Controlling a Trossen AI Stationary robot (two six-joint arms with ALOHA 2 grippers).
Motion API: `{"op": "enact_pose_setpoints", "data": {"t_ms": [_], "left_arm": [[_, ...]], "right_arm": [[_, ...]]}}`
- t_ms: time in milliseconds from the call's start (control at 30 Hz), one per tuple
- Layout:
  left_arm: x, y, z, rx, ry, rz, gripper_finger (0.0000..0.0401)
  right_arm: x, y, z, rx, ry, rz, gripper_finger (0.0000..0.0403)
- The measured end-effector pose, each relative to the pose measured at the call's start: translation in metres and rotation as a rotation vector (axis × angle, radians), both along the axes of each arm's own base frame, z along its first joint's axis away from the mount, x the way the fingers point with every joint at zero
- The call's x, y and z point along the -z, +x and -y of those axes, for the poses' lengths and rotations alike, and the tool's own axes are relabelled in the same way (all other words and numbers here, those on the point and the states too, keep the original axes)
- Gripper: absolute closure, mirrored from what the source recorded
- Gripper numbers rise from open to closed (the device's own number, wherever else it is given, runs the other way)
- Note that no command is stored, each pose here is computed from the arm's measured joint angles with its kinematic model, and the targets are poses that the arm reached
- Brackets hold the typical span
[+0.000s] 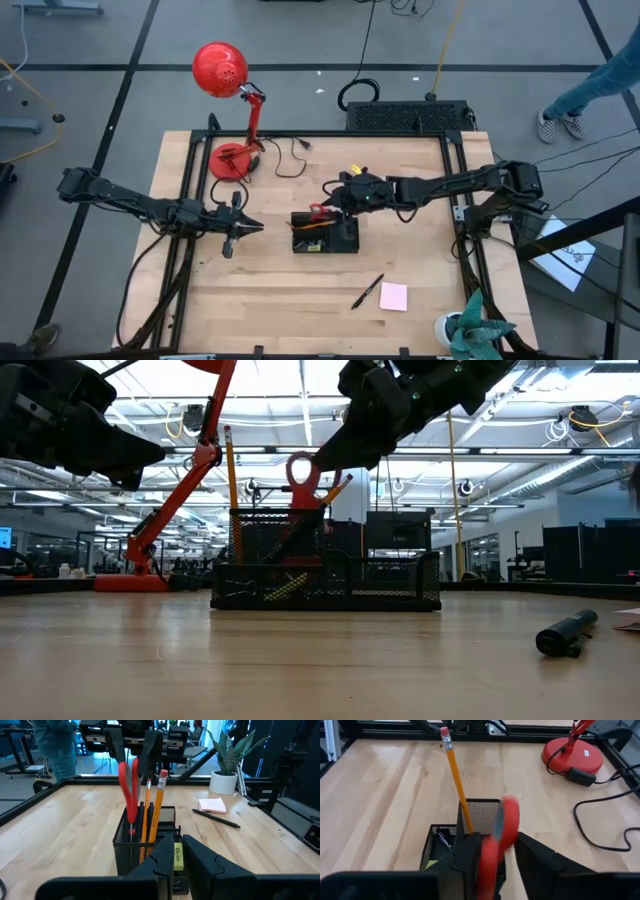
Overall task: Pick and place office supplies into organizer
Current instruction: Put the scissors into the top left section of the desk organizer, then put the pen into the top left section of the desk organizer
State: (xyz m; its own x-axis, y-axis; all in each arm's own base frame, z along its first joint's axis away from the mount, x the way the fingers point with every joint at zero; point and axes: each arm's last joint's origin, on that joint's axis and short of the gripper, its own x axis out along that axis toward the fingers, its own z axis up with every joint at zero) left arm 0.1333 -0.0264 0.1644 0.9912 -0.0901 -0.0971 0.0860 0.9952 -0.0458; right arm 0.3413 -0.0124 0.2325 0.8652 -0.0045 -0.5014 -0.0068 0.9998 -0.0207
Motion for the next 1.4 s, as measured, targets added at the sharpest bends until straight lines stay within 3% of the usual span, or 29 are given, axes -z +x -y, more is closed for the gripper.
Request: {"op": "enact_pose_setpoints", "data": {"t_ms": [233, 433, 600, 767, 967, 1200, 1400], "left_arm": [[0.000, 0.000, 0.000, 0.000, -0.001, 0.000, 0.0354], [0.000, 0.000, 0.000, 0.000, -0.008, 0.000, 0.0354], [0.000, 0.000, 0.000, -0.001, -0.007, -0.004, 0.0354], [0.002, 0.000, 0.000, -0.001, -0.010, -0.024, 0.0354], [0.002, 0.000, 0.000, -0.002, -0.018, -0.028, 0.0354], [0.002, 0.000, 0.000, -0.003, -0.023, -0.028, 0.0354], [0.003, 0.000, 0.001, 0.019, -0.026, -0.034, 0.0354]], "right_arm": [[0.000, 0.000, -0.008, -0.017, 0.008, 0.000, 0.0241], [-0.011, -0.001, -0.017, 0.005, -0.096, 0.061, 0.0211], [-0.039, -0.017, -0.024, 0.066, -0.193, 0.137, 0.0198], [-0.078, -0.048, -0.035, 0.061, -0.191, 0.233, 0.0198], [-0.108, -0.095, -0.047, 0.005, -0.165, 0.246, 0.0252], [-0.106, -0.134, -0.053, -0.031, -0.118, 0.079, 0.0388], [-0.084, -0.145, -0.061, -0.098, -0.144, 0.000, 0.0387]]}}
